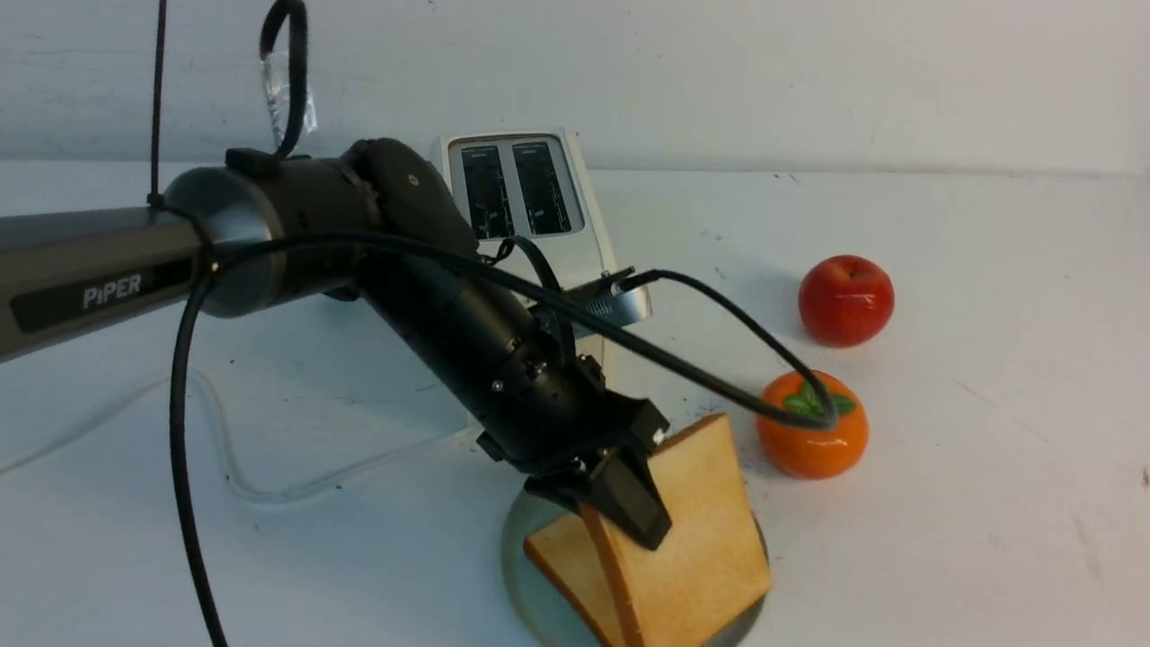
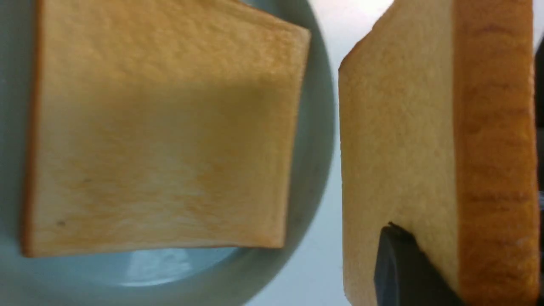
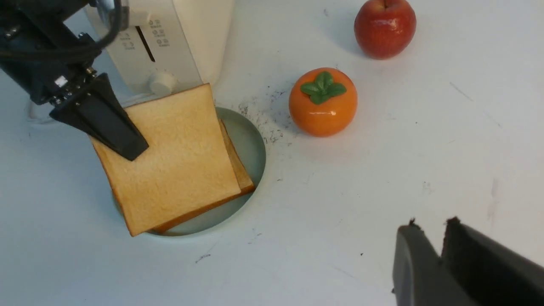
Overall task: Take toasted bread from bread machine on white table place on plate.
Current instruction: 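Place the slice of bread on the plate with the left gripper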
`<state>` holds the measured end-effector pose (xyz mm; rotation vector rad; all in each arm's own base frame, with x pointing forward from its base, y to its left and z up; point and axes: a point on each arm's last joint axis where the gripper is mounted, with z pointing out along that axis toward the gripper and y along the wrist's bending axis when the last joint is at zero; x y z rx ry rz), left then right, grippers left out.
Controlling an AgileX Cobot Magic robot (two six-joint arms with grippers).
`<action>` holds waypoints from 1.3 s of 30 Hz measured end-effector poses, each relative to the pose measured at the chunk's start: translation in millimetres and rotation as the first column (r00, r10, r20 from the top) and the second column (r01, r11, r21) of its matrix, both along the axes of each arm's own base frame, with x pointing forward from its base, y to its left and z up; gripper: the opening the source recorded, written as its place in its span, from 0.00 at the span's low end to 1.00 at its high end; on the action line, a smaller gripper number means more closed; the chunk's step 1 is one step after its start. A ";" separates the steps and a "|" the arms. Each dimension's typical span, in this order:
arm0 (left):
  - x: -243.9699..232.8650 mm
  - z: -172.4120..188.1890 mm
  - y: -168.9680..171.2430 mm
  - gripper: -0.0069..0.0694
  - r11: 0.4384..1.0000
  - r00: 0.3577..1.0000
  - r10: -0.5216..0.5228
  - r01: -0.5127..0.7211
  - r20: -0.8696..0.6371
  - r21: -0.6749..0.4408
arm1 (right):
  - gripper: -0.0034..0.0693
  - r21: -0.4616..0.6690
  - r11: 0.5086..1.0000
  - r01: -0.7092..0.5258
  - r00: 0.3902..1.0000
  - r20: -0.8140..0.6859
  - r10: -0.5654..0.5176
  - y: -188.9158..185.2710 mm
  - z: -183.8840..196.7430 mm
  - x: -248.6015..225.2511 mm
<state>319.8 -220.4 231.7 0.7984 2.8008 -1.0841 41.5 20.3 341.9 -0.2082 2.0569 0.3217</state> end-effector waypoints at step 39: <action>35.5 -10.8 14.2 0.69 0.960 0.957 0.072 -0.143 0.282 0.241 | 0.23 0.004 1.000 -0.005 1.000 -0.013 0.005 0.6 -0.8 -0.7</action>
